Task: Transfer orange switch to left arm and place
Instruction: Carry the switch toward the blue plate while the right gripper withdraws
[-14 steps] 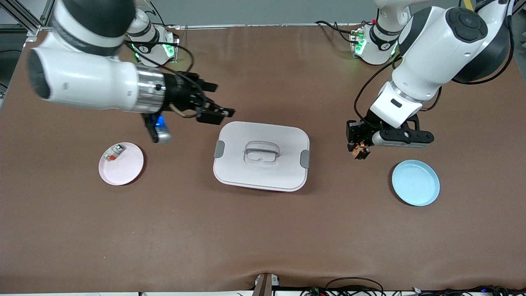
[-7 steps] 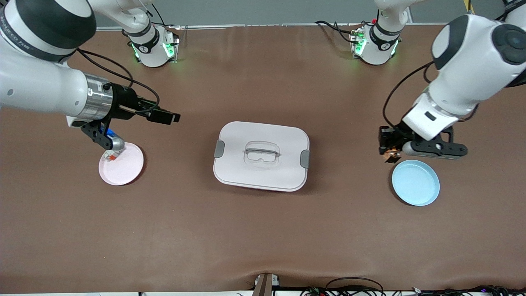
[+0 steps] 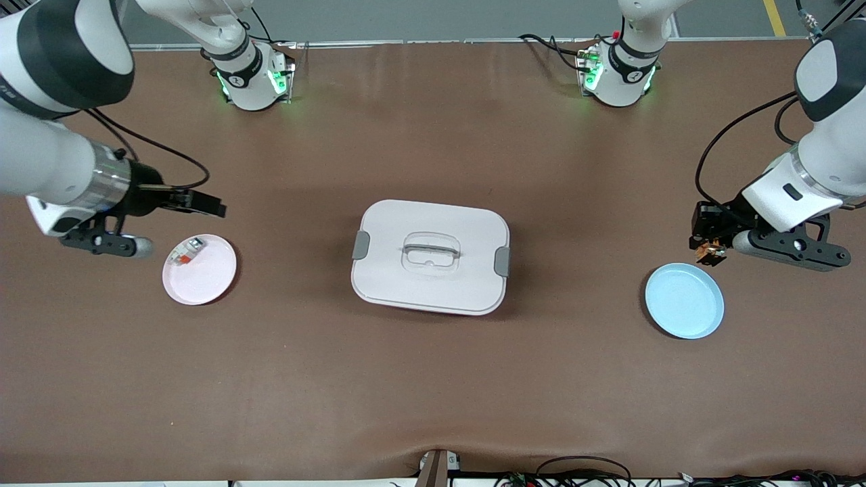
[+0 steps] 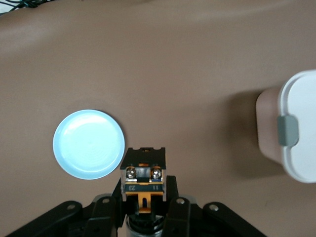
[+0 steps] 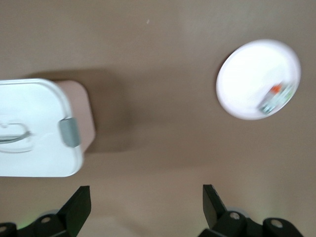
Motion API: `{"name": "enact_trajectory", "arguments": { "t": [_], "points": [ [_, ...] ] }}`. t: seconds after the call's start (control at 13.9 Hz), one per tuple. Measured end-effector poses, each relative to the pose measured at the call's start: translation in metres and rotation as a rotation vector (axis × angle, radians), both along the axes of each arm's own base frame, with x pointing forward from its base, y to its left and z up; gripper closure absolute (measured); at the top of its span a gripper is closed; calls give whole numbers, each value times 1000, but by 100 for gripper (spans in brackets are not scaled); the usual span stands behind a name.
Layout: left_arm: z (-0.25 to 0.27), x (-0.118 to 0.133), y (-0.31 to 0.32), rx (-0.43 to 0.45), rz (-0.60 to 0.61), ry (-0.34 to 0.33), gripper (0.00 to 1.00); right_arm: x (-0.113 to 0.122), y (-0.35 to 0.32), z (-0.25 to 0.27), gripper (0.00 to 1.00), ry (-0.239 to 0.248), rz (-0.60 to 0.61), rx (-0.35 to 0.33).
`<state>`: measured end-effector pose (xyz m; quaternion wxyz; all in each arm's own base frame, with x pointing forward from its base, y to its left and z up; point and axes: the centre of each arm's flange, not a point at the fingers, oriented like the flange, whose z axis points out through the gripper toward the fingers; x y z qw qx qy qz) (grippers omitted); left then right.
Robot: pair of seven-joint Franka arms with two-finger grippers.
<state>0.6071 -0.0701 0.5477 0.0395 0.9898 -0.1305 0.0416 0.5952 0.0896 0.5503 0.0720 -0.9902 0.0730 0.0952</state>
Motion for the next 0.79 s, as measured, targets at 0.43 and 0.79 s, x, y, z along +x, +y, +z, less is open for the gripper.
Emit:
{"name": "enact_trajectory", "arguments": {
  "t": [0.43, 0.79],
  "points": [
    [-32, 2, 8, 61, -165, 67, 66, 7, -71, 13, 0, -92, 82, -57],
    [-49, 1, 20, 104, -285, 90, 66, 5, -79, 27, 0, -122, 86, -93]
  ]
}}
